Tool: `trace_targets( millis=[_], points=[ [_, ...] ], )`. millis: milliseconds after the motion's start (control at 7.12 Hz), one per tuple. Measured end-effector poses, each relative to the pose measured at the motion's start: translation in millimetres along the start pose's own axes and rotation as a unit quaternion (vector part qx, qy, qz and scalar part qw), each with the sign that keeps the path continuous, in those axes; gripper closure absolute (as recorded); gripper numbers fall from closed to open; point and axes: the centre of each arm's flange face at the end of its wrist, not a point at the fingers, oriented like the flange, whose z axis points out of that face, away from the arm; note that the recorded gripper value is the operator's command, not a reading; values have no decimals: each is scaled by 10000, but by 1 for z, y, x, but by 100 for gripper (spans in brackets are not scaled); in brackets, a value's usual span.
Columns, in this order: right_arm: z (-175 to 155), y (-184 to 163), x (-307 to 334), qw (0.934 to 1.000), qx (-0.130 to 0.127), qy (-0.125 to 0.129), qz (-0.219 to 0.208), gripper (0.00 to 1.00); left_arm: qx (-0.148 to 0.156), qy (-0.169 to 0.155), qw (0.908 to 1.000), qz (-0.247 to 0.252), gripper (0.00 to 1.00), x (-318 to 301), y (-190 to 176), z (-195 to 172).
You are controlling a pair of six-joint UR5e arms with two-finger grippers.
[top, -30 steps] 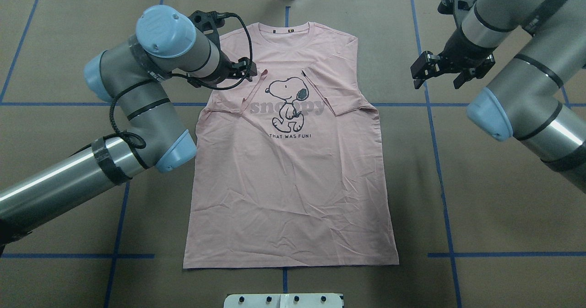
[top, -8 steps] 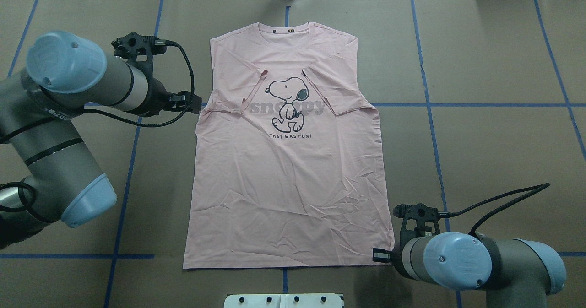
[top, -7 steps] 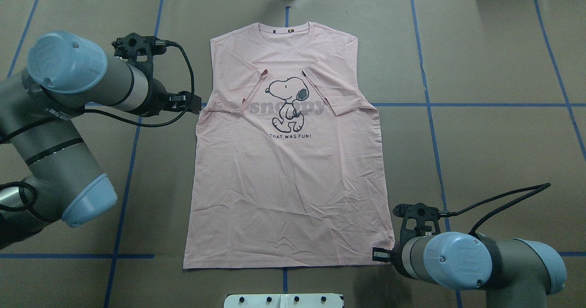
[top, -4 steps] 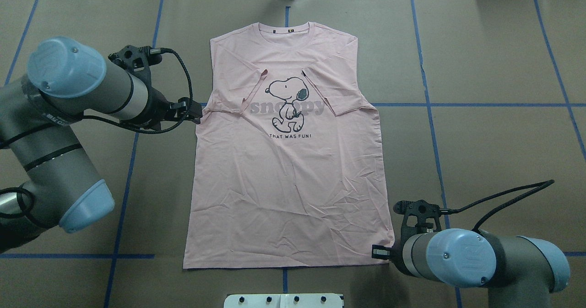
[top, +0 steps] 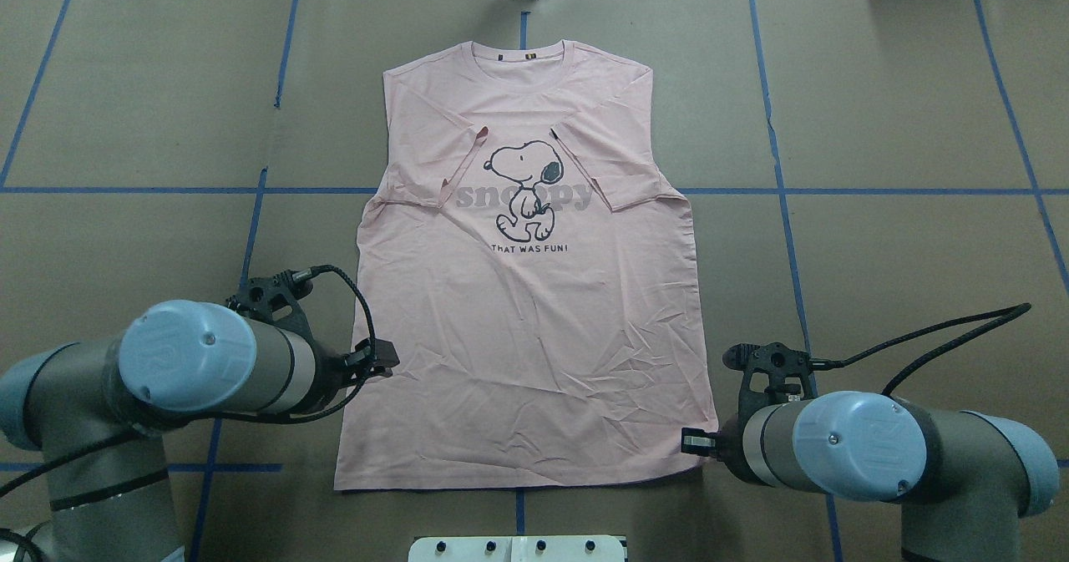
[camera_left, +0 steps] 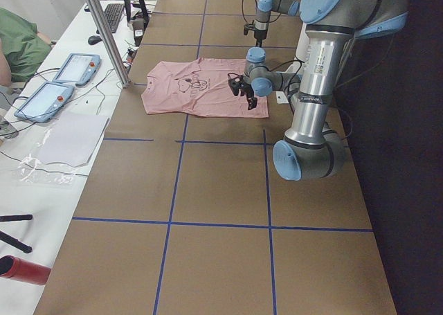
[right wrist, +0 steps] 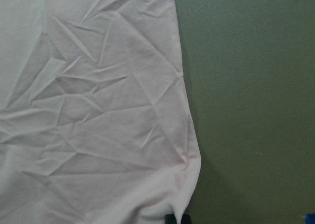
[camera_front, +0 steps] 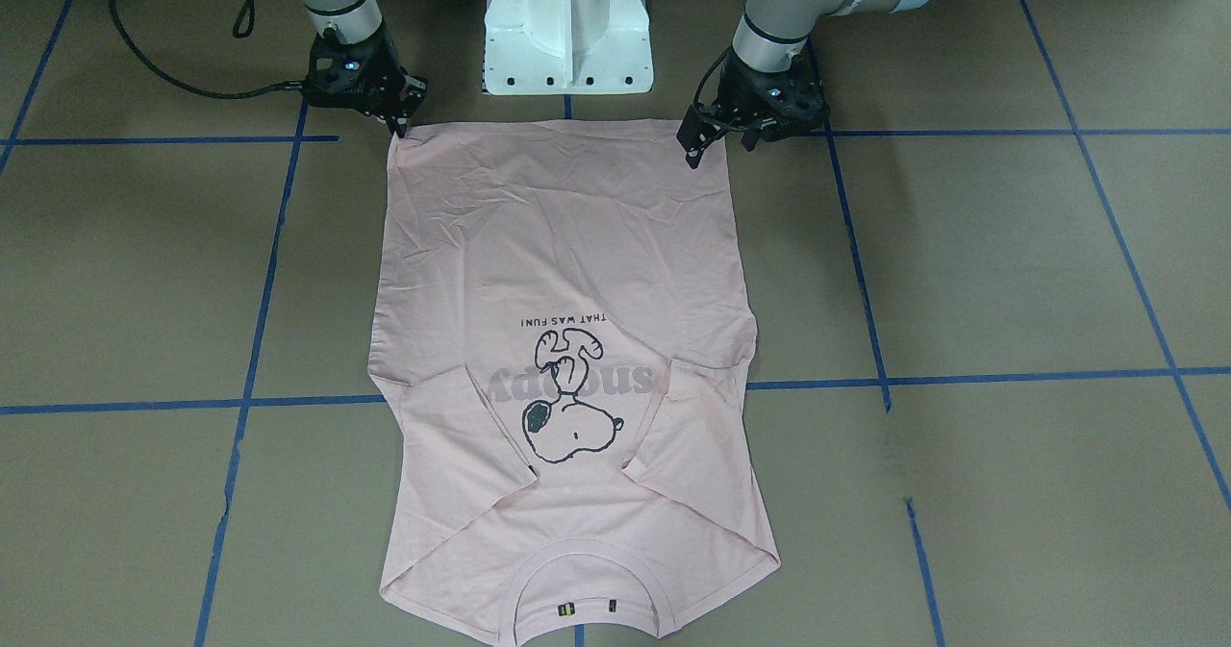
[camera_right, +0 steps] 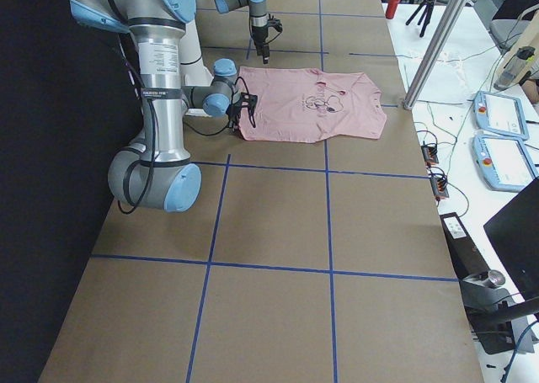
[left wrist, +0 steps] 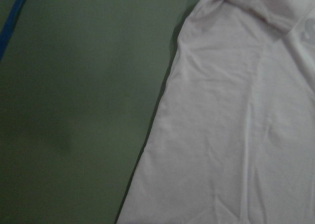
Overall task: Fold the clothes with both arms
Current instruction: 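Grasp both hem corners nearest the robot with left and right grippers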
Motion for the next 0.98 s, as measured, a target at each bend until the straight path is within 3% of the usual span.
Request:
trace_targets(
  millis=[421, 983],
  points=[
    [-4, 0, -8, 10000, -13, -91, -16, 100, -14, -347, 9989, -323, 6, -32, 59, 32],
    [-8, -1, -10, 9999, -33, -131, -4, 100, -8, -567, 9977, -379, 14, -42, 73, 42]
  ],
)
